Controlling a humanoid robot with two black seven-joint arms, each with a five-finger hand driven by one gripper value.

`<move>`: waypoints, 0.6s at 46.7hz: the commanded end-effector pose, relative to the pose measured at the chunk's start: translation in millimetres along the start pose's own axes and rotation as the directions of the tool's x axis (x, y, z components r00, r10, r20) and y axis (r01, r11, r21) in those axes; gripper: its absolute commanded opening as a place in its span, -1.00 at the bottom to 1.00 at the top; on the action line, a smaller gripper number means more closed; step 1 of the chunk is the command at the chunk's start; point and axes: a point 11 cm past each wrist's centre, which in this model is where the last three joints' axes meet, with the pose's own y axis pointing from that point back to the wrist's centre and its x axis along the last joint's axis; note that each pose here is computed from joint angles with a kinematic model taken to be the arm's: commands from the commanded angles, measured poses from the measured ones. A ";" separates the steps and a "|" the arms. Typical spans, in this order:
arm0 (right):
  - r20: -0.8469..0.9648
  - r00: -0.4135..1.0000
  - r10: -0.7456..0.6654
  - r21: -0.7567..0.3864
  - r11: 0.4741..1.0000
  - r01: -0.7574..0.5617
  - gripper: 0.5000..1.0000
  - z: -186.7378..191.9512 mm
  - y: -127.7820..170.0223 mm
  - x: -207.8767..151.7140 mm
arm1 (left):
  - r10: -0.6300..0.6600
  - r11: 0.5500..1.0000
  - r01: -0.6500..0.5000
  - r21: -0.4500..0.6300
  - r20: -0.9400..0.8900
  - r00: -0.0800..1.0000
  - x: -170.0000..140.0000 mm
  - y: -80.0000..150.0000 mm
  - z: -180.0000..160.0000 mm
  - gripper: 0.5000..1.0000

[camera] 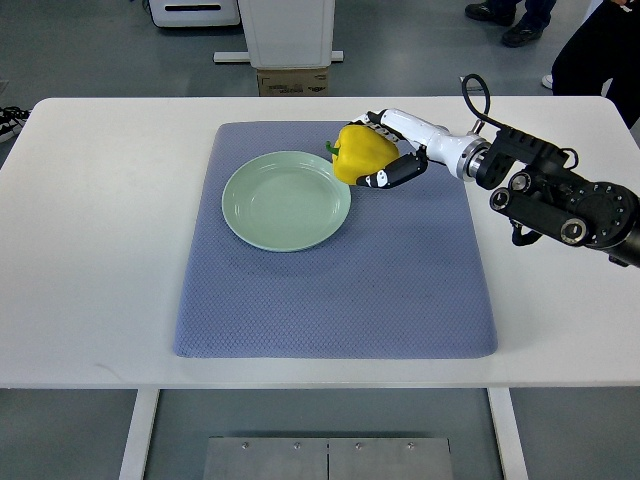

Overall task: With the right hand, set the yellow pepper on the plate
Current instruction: 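Lift and carry the pepper with the right hand over the plate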

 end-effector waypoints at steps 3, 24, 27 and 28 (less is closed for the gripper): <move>0.000 1.000 -0.016 0.017 1.000 0.016 -1.00 -16.9 -12.8 -9.8 | -0.002 1.000 0.002 0.000 0.000 1.000 -0.3 0.1 -0.3 1.00; 0.002 0.999 -0.046 0.029 0.999 0.046 -1.00 -46.3 -39.2 -37.8 | 0.000 1.000 0.000 0.000 0.000 1.000 -0.1 0.1 -0.3 1.00; 0.001 0.999 -0.039 0.019 0.999 0.039 -1.00 -43.4 -39.1 -35.3 | 0.000 1.000 0.000 0.000 0.000 1.000 -0.1 0.1 -0.3 1.00; 0.000 0.999 -0.038 0.018 0.999 0.038 -1.00 -43.0 -39.1 -34.9 | 0.001 1.000 -0.001 0.000 0.000 1.000 0.4 0.0 -0.3 1.00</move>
